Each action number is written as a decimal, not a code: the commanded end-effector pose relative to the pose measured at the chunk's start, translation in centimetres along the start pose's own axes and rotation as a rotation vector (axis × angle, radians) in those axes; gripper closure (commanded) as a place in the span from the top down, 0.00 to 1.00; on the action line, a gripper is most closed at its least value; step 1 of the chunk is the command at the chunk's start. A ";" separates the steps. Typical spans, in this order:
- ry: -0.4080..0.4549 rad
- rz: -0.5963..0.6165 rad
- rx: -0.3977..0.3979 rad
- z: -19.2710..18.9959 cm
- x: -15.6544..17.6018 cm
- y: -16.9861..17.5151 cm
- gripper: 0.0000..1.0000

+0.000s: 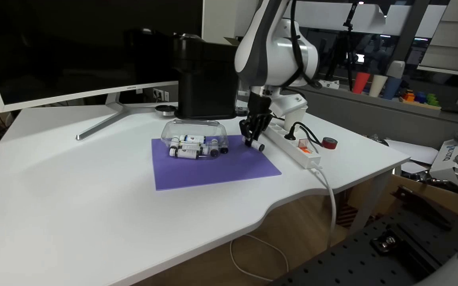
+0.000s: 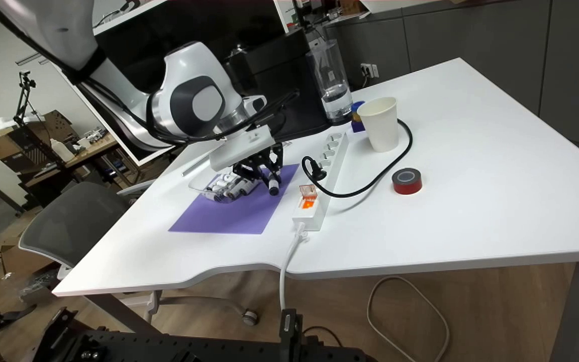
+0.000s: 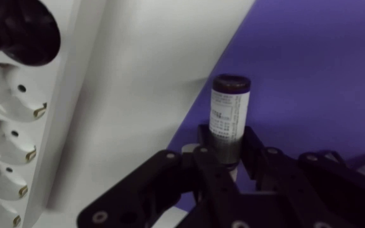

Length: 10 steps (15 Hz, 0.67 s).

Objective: Move a bottle from the mat to the container

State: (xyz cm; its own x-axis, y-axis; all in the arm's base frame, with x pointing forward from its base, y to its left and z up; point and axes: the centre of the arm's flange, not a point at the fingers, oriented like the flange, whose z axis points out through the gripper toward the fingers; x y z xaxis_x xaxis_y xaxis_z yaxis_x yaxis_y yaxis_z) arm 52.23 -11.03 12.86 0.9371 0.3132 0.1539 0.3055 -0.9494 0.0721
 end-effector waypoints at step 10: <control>0.192 -0.209 0.010 -7.5 8.2 -7.8 0.07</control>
State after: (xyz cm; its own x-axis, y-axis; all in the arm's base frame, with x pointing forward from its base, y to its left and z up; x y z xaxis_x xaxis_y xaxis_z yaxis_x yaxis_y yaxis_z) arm 55.84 -2.79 20.86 0.8238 0.4713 0.3150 0.4545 -0.8812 0.1299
